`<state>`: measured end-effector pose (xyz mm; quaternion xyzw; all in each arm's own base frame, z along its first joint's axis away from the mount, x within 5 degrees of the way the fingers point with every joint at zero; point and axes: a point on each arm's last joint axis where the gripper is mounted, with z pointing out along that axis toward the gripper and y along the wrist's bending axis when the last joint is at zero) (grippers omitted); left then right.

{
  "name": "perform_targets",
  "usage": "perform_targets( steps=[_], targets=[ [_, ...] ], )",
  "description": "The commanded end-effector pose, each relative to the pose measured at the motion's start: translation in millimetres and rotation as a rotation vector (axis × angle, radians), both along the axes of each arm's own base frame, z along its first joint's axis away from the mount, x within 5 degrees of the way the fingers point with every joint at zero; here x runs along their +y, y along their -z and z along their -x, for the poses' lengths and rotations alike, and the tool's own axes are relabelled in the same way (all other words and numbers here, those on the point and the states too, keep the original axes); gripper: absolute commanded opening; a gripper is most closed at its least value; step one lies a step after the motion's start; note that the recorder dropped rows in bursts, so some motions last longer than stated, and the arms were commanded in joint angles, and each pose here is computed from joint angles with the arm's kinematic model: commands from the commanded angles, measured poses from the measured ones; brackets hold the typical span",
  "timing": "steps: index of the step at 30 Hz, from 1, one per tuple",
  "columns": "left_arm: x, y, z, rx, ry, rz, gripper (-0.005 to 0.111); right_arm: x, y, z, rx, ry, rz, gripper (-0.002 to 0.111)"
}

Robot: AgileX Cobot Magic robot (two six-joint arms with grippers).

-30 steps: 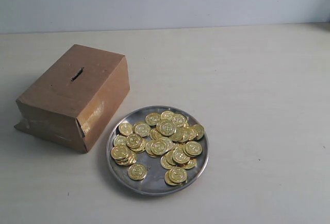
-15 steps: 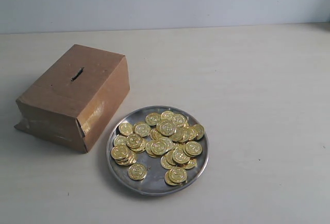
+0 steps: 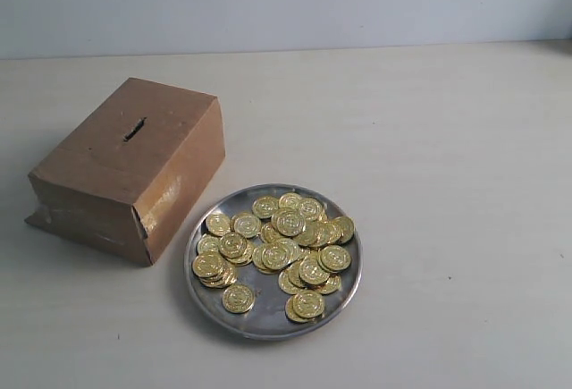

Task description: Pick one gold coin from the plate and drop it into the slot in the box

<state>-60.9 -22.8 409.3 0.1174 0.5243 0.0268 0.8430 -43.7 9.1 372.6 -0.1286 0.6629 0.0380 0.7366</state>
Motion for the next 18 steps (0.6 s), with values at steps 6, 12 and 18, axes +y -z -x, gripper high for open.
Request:
perform_targets(
  steps=[6, 12, 18],
  targets=[
    [0.5, 17.5, -17.6, 0.080, -0.006, 0.004, 0.029, 0.2, 1.8, -0.7, 0.002, 0.007, 0.005, 0.000],
    [0.6, 18.6, -18.7, 0.084, -0.006, 0.004, 0.029, 0.3, 2.6, -1.3, 0.007, 0.007, 0.006, 0.000],
    [2.3, 25.5, -26.1, 0.101, -0.024, 0.001, 0.029, -1.0, 9.3, -18.0, -0.070, 0.037, -0.021, 0.000]
  ],
)
